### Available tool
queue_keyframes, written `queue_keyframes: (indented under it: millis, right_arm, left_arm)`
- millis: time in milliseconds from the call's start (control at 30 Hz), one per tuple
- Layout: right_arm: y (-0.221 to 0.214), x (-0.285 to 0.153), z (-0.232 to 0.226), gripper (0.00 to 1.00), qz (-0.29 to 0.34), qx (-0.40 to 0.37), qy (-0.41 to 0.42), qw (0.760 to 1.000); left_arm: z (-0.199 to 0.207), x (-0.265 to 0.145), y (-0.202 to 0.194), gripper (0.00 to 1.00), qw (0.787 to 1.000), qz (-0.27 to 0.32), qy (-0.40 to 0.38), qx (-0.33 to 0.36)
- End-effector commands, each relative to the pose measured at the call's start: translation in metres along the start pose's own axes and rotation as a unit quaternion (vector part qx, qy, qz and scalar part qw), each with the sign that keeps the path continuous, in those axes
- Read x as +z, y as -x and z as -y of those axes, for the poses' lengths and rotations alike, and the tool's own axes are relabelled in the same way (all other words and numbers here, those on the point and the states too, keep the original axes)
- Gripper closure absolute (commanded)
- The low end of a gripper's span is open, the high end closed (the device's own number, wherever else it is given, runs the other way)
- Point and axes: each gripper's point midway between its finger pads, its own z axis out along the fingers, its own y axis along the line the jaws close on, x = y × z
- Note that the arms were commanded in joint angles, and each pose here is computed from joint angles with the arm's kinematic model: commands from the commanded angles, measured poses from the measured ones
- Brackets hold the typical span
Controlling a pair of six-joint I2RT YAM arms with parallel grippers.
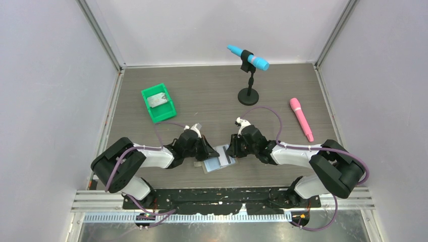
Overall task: Take the credit cards out of the card holder
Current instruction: Remove the credit card from the card holder.
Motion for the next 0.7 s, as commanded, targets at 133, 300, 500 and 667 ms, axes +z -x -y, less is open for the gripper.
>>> queue_keyframes:
  millis: [133,300,500,667]
  right_arm:
    - [-0.010,-0.001,0.012,0.68,-0.015,0.003,-0.022,1.000]
    - [-0.010,0.000,0.013,0.67,-0.015,0.002,-0.026,1.000]
    - [-0.001,-0.004,0.017,0.67,-0.002,-0.016,-0.042,0.999]
    - [0.013,-0.013,0.014,0.66,0.021,-0.042,-0.045,0.998]
  left_arm:
    - [0.007,-0.008,0.010,1.00,0.999,0.025,-0.022,-0.003]
    - [-0.001,-0.015,0.013,1.00,0.999,0.034,-0.021,-0.009]
    - [-0.006,-0.025,0.017,1.00,0.999,0.043,-0.011,0.002]
    - [-0.003,-0.034,0.019,1.00,0.999,0.050,-0.010,0.007]
